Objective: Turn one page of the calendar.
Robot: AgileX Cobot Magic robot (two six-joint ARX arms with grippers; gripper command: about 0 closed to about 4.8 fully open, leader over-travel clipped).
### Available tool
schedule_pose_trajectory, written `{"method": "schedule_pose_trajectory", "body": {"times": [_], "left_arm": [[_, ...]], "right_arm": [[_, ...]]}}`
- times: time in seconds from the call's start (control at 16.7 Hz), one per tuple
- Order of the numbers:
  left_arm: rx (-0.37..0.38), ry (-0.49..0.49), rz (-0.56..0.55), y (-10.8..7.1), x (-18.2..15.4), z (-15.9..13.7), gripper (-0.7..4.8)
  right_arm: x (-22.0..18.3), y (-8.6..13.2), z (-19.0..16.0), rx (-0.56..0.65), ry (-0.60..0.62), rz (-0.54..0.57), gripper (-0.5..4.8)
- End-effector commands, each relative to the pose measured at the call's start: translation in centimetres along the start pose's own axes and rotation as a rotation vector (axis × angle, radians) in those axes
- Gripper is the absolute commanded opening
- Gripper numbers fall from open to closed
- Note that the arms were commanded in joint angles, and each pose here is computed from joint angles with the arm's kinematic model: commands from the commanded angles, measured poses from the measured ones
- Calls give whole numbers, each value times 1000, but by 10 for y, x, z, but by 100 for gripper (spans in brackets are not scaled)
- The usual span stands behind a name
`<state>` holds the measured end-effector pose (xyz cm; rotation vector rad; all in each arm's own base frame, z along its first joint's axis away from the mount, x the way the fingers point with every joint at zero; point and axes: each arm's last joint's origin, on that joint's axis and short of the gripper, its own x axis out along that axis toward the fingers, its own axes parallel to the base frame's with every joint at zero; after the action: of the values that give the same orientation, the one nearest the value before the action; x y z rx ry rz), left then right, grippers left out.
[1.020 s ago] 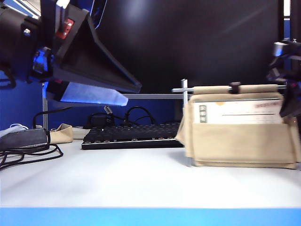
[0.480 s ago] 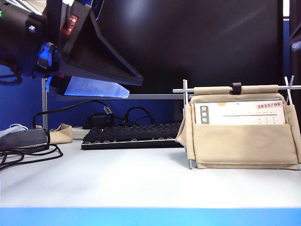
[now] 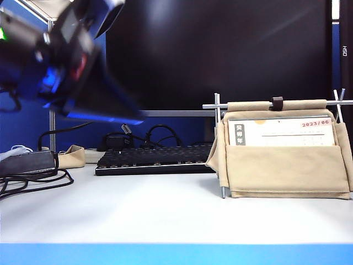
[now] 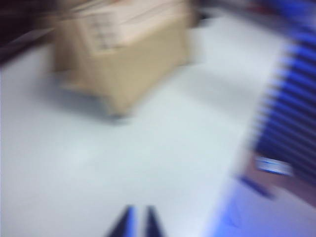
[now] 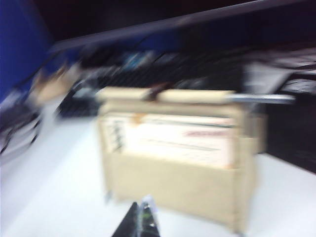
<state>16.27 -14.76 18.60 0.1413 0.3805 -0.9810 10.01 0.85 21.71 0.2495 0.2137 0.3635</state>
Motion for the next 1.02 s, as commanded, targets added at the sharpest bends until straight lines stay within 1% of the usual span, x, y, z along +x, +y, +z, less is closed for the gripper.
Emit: {"method": "schedule_pose_trajectory", "body": {"times": [0.06,0.12,0.18,0.24,0.3,0.36,0.48,0.54,0.66,0.72,0.78,0.9,1.02], "left_arm": [[-44,-49,89,15,-6,-6,19],[-110,-68,132,25,-11,-15,19],[-151,-71,182,37,-18,-25,19],[-177,-66,200,44,-24,-33,19],[-185,-61,215,49,-27,-38,19],[-175,-53,220,53,-31,-43,20],[-131,-34,224,53,-32,-49,15],[-117,-31,163,51,-32,-53,-6],[-126,-25,32,49,-26,-58,-6],[-135,-18,-12,49,-24,-61,-6],[-146,3,-11,50,-21,-65,-6],[-154,25,45,52,-20,-68,-6],[-151,41,157,55,-21,-68,-5]], "right_arm": [[-8,-5,-21,15,-120,-107,-2],[-7,-9,-32,15,-134,-147,-2],[-3,-13,-43,35,-77,-163,-2],[-1,-16,-50,46,-43,-170,-1],[1,-18,-56,54,-21,-175,-2],[2,-20,-65,63,11,-184,-2],[3,-20,-64,39,17,-178,-2],[3,-20,-64,39,19,-170,-2],[3,-20,-65,40,23,-153,-1],[3,-19,-65,41,26,-143,-2],[3,-19,-65,45,27,-135,-2],[3,-19,-65,45,25,-142,-1],[3,-19,-64,41,24,-134,-1]]}}
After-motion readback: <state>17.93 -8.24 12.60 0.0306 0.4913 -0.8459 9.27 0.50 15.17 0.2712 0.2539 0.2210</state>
